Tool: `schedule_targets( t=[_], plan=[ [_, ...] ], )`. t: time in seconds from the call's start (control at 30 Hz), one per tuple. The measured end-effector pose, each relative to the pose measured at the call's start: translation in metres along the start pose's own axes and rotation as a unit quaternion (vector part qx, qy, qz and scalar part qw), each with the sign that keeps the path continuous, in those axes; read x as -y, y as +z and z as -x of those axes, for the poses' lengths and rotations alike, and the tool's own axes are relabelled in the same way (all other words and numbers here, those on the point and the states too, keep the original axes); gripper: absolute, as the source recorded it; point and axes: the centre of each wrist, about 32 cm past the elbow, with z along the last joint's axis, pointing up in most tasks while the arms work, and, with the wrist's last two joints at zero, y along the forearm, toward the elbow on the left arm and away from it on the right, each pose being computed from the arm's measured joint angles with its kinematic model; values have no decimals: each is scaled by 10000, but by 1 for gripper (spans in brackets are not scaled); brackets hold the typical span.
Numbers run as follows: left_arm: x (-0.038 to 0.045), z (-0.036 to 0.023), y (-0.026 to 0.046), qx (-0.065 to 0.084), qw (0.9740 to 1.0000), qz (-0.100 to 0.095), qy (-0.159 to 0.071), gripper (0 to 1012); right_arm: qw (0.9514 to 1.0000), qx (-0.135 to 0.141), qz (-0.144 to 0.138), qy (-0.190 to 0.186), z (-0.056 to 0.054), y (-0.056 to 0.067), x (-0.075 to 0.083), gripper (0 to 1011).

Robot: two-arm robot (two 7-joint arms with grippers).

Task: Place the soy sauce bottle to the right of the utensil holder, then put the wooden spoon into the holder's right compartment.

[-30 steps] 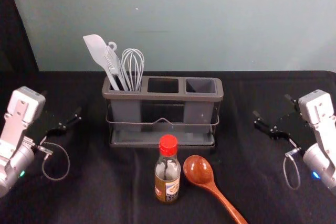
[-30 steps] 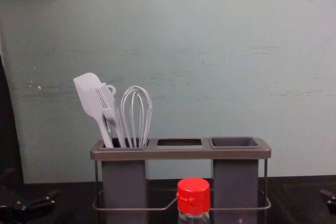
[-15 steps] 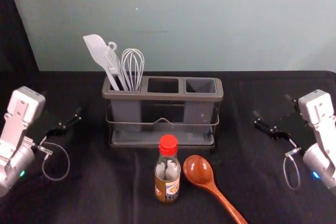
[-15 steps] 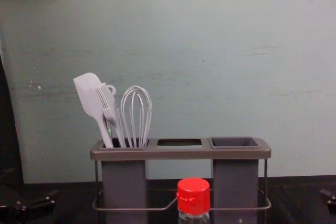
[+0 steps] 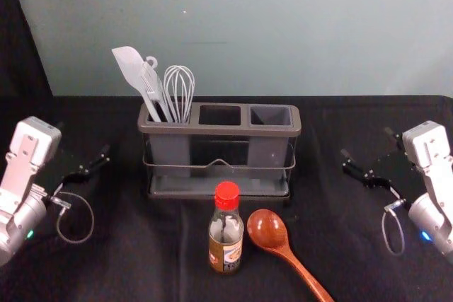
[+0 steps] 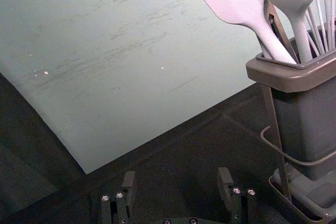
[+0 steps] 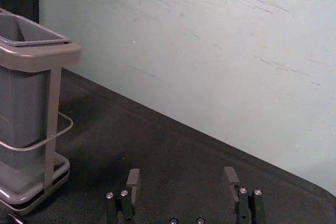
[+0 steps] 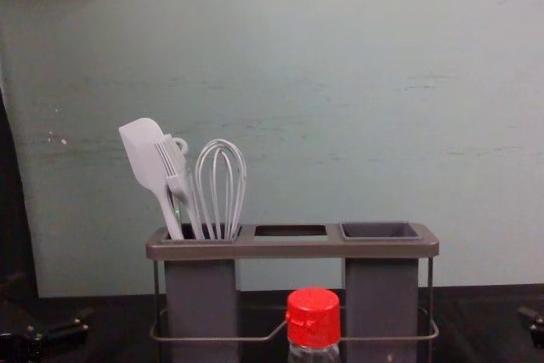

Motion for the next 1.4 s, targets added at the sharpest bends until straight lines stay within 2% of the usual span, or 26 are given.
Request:
schedule_targets(
  t=[0.87, 1.17, 1.4],
  plan=[
    [0, 0, 0, 0, 10000, 0, 0, 1011, 10000, 2, -1, -3, 0, 0, 1, 1004],
    [0, 0, 0, 0, 10000, 0, 0, 1012, 9995, -34, -288, -110, -44, 42, 85, 1004],
    [0, 0, 0, 0, 10000, 0, 0, 1011, 9979, -283, -573, 117, -95, 126, 295, 1004]
  ],
)
